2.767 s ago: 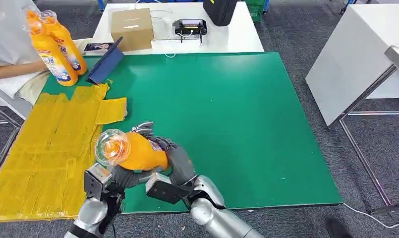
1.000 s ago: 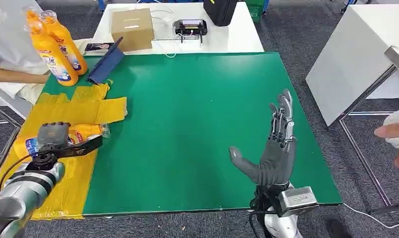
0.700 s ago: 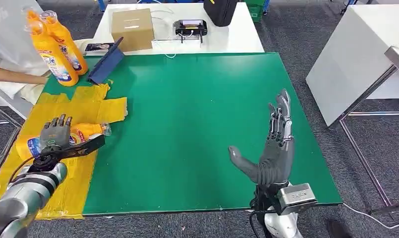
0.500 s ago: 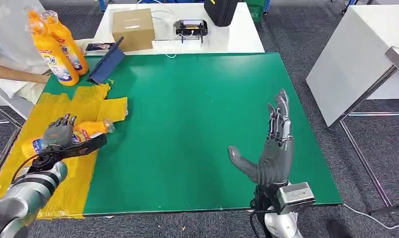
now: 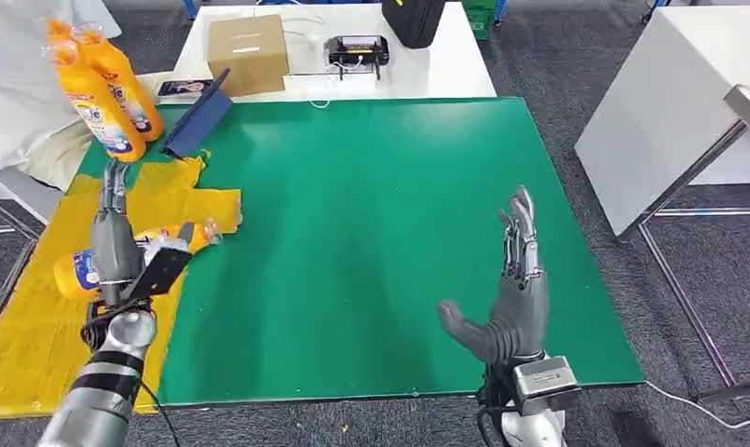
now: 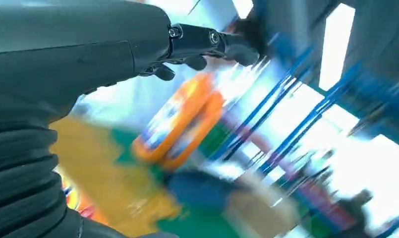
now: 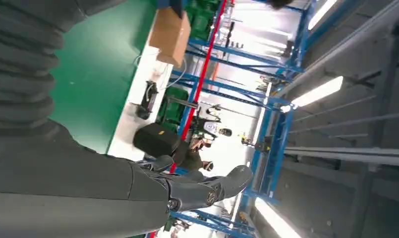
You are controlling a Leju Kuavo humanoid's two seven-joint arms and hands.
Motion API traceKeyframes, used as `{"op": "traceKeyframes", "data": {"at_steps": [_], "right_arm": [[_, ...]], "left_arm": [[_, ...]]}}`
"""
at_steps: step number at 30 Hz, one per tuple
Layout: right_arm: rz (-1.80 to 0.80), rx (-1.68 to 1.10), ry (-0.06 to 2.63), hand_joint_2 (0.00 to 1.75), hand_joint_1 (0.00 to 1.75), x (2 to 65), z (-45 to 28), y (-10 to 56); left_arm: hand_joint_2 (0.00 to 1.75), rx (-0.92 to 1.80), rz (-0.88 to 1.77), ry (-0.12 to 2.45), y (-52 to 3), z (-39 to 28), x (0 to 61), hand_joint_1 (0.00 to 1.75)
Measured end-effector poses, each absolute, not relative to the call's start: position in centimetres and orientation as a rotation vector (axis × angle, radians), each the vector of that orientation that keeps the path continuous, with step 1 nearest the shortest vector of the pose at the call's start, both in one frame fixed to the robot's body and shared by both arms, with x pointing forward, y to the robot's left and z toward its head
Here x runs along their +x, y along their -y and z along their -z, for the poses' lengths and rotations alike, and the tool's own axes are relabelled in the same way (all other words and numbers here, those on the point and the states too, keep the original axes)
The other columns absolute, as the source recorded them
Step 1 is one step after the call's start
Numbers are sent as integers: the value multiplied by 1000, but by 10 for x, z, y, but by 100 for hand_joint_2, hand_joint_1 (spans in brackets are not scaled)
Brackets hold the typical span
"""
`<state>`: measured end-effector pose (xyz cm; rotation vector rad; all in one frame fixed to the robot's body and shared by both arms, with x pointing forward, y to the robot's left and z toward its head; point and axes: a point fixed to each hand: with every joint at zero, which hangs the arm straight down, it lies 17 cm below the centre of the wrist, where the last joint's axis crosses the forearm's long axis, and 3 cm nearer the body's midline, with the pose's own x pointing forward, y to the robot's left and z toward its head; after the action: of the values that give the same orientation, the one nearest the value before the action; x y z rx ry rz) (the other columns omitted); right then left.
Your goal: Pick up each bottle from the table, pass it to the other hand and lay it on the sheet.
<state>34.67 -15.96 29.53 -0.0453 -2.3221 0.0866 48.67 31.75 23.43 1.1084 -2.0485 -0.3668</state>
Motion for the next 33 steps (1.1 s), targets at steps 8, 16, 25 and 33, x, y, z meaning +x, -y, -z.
{"op": "traceKeyframes", "data": {"at_steps": [8,16,25,33], "right_arm": [[-109,-91,2267,0,0,332,-271,171],[-96,-127,2183,0,0,326,-248,184],[-28,-158,2044,0,0,337,-205,210],[-7,-168,2003,0,0,345,-191,215]], "left_arm": [[175,655,306,2191,-248,-240,419,0],[175,127,286,2023,-200,-195,391,0],[175,-230,178,1842,-161,-150,360,0],[175,-277,191,1816,-151,-145,357,0]]}}
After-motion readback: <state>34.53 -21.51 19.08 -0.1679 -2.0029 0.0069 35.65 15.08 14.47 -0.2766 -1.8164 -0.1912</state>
